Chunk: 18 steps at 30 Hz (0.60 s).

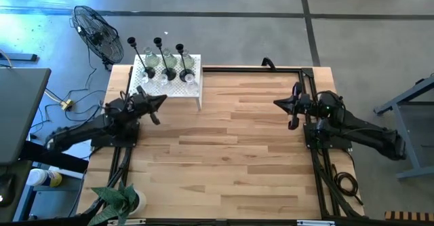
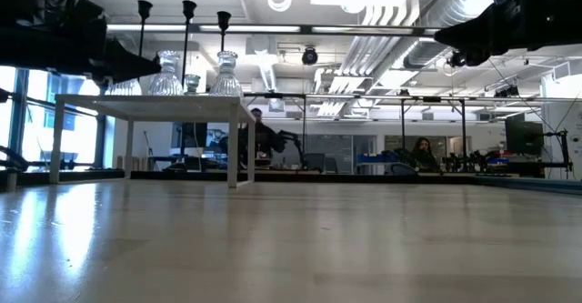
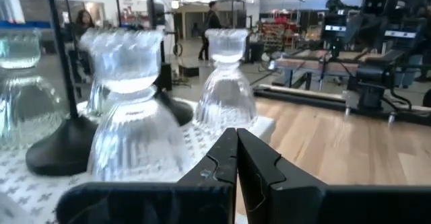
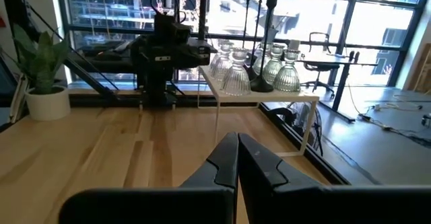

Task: Pick & Place candle stick holders
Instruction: Return to Home Position

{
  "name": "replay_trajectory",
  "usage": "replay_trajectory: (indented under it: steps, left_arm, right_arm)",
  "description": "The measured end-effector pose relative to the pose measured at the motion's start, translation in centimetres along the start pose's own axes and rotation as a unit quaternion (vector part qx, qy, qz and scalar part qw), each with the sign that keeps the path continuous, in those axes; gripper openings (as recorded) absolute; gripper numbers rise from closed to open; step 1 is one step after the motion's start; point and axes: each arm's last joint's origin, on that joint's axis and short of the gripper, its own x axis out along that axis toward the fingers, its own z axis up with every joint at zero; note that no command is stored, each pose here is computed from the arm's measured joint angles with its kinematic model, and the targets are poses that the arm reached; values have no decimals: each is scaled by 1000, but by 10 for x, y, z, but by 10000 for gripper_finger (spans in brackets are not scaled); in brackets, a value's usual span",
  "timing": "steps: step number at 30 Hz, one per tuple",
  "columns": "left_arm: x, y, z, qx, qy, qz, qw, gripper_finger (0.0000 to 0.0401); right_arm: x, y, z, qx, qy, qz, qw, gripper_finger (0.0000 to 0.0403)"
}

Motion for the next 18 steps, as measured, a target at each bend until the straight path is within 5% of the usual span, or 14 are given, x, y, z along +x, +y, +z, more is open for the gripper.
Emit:
replay_trajectory:
  steps: [4,9,18]
  left_arm:
    - [2,10,-4,-14,5,15,1000,0]
    - [2,17,-4,-34,3,20,999,0]
    - [2,20,-9,-43,25,47,998,0]
  right_arm:
    - [1,-1,-6,10,-15,-5,1000,0]
    - [2,-2,-46,59,-23,-48,997,0]
    - [3,-1,-51,36,3,-177,984,0]
